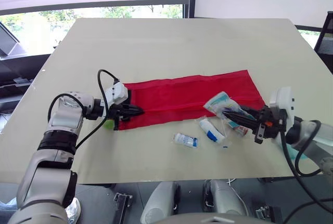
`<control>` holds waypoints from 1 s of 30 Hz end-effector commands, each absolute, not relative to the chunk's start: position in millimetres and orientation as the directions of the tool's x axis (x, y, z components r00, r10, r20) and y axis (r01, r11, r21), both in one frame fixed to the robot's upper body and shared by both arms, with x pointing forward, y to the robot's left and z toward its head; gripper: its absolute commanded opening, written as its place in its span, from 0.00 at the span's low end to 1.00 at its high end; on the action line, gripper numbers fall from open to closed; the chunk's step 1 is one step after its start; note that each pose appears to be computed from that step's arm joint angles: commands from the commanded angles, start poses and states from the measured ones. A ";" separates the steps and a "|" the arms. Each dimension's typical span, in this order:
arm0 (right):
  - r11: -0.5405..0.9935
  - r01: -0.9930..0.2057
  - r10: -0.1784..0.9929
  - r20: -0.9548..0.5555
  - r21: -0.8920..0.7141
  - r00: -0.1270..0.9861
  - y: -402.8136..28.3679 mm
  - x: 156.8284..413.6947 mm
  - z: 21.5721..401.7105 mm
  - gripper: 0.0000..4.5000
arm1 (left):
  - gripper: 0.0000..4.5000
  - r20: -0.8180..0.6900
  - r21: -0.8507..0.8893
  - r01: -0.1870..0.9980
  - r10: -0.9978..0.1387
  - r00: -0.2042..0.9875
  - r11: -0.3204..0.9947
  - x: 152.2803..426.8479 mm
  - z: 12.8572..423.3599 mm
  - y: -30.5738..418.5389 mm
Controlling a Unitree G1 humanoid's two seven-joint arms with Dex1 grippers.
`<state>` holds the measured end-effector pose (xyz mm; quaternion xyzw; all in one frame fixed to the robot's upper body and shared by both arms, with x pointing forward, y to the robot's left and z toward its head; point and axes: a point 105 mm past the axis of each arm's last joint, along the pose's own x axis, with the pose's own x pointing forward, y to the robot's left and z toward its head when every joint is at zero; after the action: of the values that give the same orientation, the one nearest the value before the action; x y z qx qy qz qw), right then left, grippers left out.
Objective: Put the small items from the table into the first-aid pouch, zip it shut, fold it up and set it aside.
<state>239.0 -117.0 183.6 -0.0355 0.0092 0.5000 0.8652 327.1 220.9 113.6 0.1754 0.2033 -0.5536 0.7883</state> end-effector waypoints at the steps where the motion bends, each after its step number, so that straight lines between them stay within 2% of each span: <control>1: 0.490 -0.869 0.872 -0.022 0.065 0.490 -94.4 233.5 183.1 0.03 | 0.03 -0.415 0.059 0.940 -0.848 0.330 0.337 326.0 141.0 209.7; 8: 0.491 -0.838 0.867 -0.043 0.239 0.496 -68.8 238.6 168.3 0.03 | 0.03 -0.274 -0.009 0.907 -0.874 0.402 0.420 326.4 146.6 177.9; 17: 0.466 -0.666 0.852 -0.092 0.583 0.516 -37.6 257.1 162.5 0.03 | 0.03 -0.195 -0.018 0.883 -0.868 0.457 0.469 328.6 139.5 135.3; 21: 0.491 -0.591 0.840 -0.167 0.640 0.516 -29.4 260.1 151.9 0.03 | 0.03 -0.157 -0.022 0.869 -0.860 0.485 0.494 332.4 141.4 125.4; 30: 0.519 -0.420 0.794 -0.237 0.745 0.560 -23.0 276.9 139.2 0.03 | 0.03 -0.110 -0.016 0.886 -0.882 0.459 0.463 326.3 144.8 103.7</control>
<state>275.6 -24.9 129.5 0.3108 0.2990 0.3656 0.8248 331.1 112.1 129.2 0.0129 0.0848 -0.5007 0.8614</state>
